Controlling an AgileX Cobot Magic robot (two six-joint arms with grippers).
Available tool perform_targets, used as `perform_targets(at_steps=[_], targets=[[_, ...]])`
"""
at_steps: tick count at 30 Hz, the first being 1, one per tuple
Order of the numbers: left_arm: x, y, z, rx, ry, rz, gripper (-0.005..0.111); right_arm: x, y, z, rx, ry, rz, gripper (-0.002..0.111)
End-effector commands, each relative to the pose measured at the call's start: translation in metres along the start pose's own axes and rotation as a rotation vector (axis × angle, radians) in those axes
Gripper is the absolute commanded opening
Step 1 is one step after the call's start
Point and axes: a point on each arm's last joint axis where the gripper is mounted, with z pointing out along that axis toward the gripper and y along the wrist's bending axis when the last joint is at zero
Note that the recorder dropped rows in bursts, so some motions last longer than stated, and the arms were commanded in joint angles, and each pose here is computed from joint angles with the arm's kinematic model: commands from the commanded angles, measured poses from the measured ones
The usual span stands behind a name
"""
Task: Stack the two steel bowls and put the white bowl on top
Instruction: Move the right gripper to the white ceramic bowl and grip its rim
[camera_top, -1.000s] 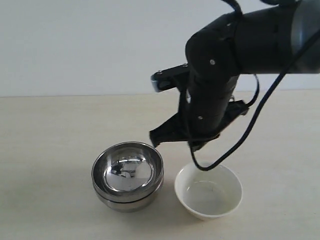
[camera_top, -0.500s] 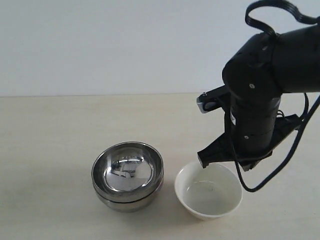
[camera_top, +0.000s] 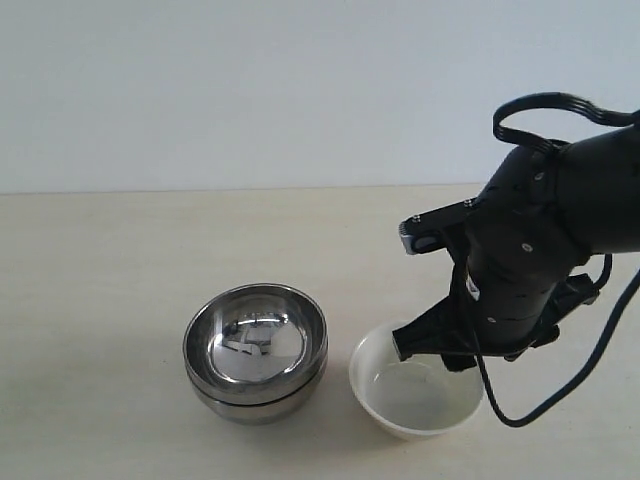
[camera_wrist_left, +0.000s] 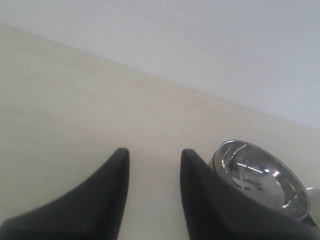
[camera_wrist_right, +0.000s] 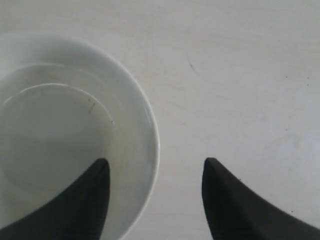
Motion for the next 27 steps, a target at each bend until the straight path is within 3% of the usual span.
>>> perform_targets(at_steps=[1,5,12,27], targets=[[0.001,0.0,0.0,-0.002,-0.004,-0.002,0.032,-0.005,-0.005,-0.001,0.014,-0.051,0.074,0.047],[0.001,0.0,0.0,-0.002,-0.004,-0.002,0.032,0.002,0.001,0.01,-0.061,-0.111,0.099,0.047],[0.001,0.0,0.0,-0.002,-0.004,-0.002,0.032,0.005,-0.003,0.011,-0.019,-0.107,0.124,0.047],[0.001,0.0,0.0,-0.002,-0.004,-0.002,0.032,0.03,0.004,0.029,-0.142,-0.119,0.14,0.047]])
